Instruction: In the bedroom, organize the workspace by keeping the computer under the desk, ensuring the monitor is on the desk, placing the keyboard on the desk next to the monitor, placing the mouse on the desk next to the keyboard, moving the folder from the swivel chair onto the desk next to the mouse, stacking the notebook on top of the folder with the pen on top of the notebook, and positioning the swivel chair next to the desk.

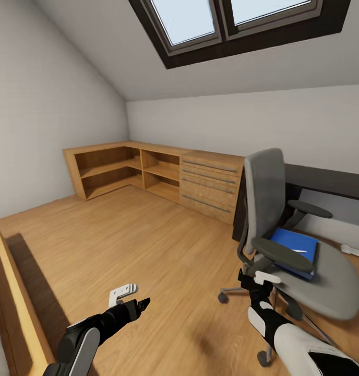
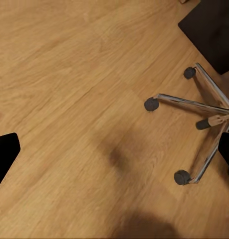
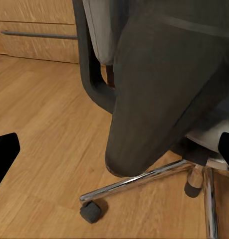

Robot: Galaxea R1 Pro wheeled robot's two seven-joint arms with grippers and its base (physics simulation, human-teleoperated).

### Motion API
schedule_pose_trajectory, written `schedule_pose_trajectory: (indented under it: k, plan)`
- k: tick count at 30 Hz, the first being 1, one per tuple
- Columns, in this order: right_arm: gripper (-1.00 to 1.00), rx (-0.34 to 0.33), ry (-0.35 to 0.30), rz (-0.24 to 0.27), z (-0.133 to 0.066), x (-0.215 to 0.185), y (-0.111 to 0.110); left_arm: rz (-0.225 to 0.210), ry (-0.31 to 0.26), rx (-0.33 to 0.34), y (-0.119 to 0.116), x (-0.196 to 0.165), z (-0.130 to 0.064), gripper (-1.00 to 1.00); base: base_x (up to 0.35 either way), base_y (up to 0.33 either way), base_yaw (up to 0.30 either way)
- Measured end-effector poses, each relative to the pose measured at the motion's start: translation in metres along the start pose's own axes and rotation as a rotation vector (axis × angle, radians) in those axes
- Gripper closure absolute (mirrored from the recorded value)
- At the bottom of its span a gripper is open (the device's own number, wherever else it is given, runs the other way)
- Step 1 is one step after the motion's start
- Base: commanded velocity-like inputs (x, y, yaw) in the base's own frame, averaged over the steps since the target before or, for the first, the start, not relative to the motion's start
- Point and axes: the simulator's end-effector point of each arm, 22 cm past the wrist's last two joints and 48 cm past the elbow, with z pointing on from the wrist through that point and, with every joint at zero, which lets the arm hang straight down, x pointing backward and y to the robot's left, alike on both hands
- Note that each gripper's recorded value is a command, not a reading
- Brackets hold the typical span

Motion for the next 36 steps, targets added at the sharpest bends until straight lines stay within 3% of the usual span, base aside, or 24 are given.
schedule_pose_trajectory:
  k: [23,36]
  plan:
    - [-1.0,-0.001,0.0,0.0,0.0001,0.0,0.0002,0.001,0.001,0.001,-0.0006,0.0003,0.0002,-1.0,0.042,0.067,0.0]
    - [-1.0,-0.003,-0.008,0.001,-0.0008,-0.005,0.001,0.004,-0.005,0.004,-0.0023,-0.0021,-0.0019,-1.0,-0.2,0.001,-0.11]
